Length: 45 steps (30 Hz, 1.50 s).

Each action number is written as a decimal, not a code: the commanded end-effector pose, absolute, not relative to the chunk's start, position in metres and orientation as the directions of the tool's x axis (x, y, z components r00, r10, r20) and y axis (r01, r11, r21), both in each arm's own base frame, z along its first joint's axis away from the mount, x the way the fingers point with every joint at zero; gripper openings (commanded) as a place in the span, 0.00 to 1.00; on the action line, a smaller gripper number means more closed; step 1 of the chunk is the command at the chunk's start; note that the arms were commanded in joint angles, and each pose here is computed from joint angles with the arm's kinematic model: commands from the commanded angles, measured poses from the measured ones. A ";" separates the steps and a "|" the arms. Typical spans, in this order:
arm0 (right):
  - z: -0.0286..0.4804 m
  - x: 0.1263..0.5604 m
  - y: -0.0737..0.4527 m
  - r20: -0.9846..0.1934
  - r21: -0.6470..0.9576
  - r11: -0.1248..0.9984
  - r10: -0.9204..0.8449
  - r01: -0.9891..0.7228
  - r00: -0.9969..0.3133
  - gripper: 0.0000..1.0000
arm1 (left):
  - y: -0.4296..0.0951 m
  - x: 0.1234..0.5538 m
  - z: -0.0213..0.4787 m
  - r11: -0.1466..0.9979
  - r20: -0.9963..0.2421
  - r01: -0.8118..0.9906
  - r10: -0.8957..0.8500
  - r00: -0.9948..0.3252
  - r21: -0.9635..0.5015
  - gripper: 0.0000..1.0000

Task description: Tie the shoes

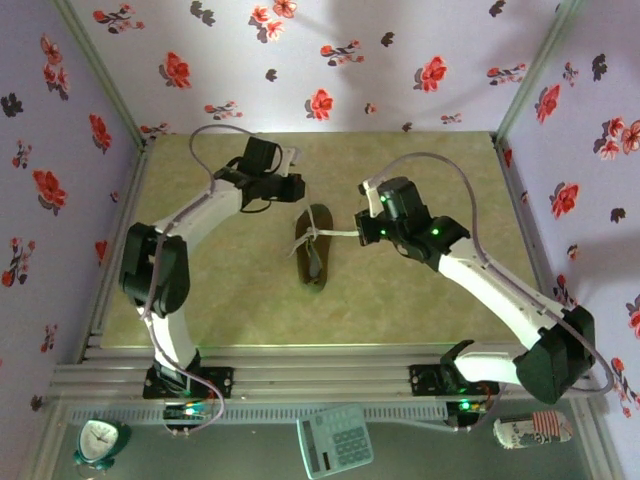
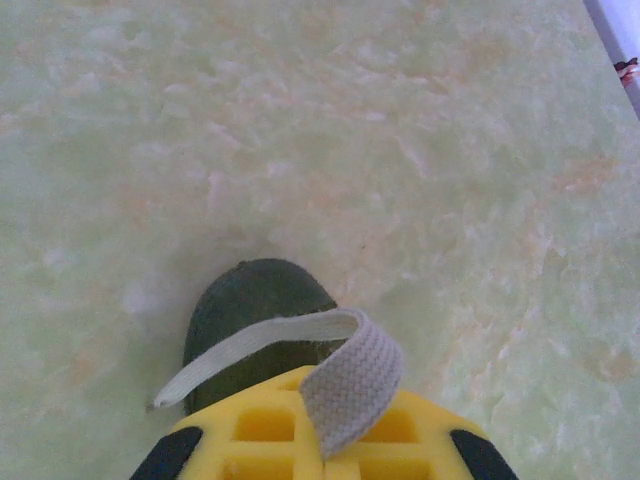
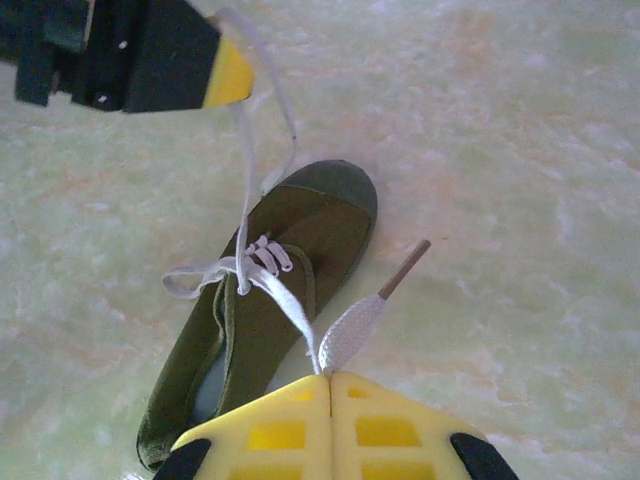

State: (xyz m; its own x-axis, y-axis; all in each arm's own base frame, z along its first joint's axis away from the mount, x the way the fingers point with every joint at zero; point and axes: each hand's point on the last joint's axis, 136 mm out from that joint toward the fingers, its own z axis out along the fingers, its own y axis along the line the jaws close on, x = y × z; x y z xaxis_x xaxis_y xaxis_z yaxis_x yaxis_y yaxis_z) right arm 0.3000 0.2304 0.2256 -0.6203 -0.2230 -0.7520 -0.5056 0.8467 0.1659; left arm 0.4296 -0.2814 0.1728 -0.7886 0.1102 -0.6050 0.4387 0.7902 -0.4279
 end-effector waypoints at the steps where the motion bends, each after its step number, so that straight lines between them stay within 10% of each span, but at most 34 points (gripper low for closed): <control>1: 0.214 0.296 0.239 -0.733 0.187 0.831 -0.237 -0.523 -0.638 0.00 | -0.287 0.441 0.175 0.781 -0.596 0.451 0.128 -0.792 -0.432 0.00; 6: 0.208 0.296 0.243 -0.719 0.190 0.831 -0.245 -0.522 -0.651 0.00 | -0.283 0.446 0.153 0.814 -0.551 0.393 0.110 -0.827 -0.428 0.04; 17: 0.210 0.303 0.246 -0.710 0.169 0.838 -0.262 -0.519 -0.654 0.00 | -0.236 0.418 0.160 0.886 -0.597 0.306 0.041 -0.801 -0.349 0.74; 29: 0.206 0.305 0.256 -0.695 0.177 0.818 -0.290 -0.547 -0.658 0.00 | -0.198 0.353 0.081 0.900 -0.483 0.260 0.064 -0.873 -0.350 0.44; 45: 0.198 0.303 0.258 -0.683 0.194 0.816 -0.286 -0.544 -0.672 0.00 | -0.213 0.329 0.048 0.839 -0.457 0.363 0.157 -0.875 -0.406 0.56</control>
State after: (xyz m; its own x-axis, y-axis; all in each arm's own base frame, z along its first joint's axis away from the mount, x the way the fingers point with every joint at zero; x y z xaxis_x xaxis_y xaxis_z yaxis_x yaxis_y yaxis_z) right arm 0.3049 0.2522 0.1946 -0.6770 -0.2835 -0.6792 -0.5297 0.8284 0.1822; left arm 0.3275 -0.2037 0.0536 -0.8873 0.1211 -0.4451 0.3162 0.8623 -0.3956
